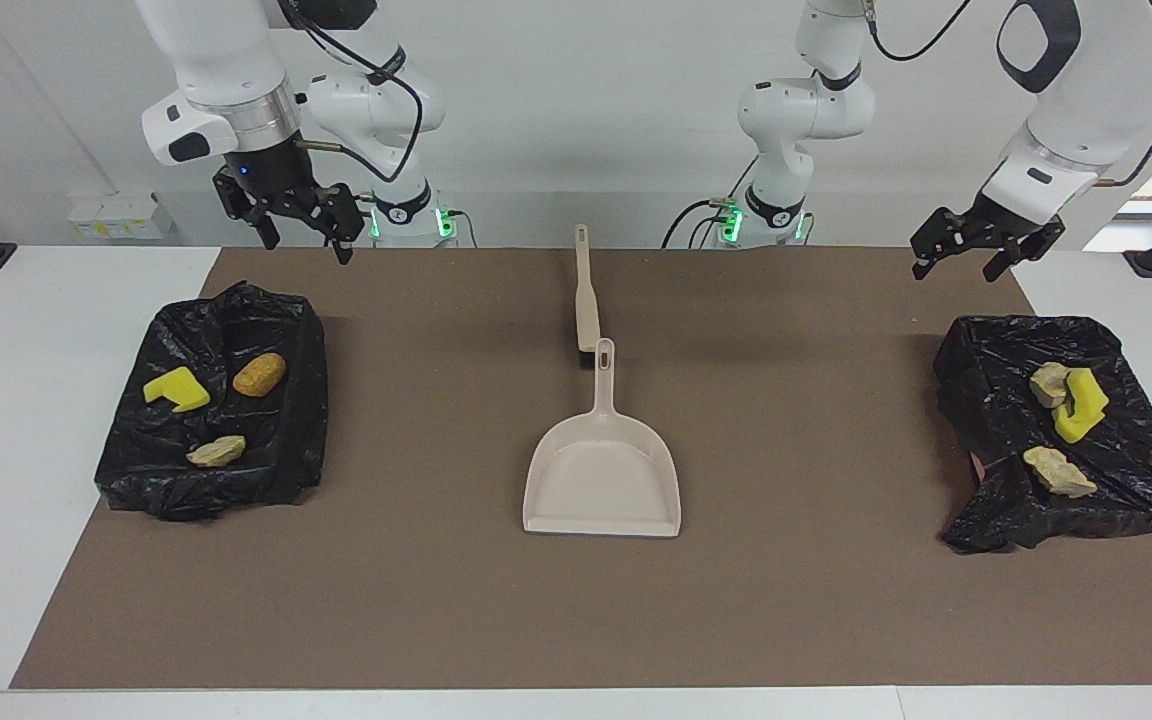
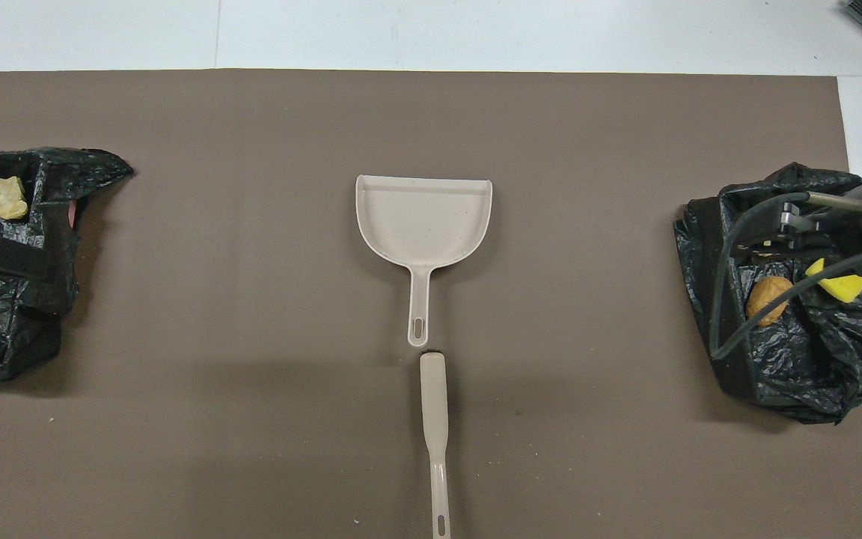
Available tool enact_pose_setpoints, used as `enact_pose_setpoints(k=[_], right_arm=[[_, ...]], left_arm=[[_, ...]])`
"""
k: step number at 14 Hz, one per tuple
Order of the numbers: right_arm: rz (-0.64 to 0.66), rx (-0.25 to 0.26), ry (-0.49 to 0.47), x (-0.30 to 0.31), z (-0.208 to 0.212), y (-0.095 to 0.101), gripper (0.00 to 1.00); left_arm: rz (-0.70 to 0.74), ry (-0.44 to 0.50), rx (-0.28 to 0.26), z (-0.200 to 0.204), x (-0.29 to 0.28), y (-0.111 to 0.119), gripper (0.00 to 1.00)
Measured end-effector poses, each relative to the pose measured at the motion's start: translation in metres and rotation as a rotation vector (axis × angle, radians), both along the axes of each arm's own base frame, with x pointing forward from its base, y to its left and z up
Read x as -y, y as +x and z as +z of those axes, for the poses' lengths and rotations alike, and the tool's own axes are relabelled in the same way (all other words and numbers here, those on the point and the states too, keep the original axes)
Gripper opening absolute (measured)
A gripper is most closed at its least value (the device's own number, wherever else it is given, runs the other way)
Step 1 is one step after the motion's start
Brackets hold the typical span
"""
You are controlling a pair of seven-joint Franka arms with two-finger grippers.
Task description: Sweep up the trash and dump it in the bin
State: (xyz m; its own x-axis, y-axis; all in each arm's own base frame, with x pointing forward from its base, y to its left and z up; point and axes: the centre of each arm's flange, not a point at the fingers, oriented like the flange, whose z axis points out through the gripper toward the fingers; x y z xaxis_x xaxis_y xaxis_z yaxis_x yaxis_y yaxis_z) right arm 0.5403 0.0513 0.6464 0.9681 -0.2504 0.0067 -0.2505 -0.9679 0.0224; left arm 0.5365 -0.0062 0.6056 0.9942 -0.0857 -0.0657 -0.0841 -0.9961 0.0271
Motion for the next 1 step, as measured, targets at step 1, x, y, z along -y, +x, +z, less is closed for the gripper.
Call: enact_pose_setpoints(k=[1], right_arm=[[0.000,0.000,0.000,0.0000,0.0000,0.0000,1.00]], left_arm=[[0.000,0.000,-0.004,-0.0003,0.0001,-0.0004,1.00]])
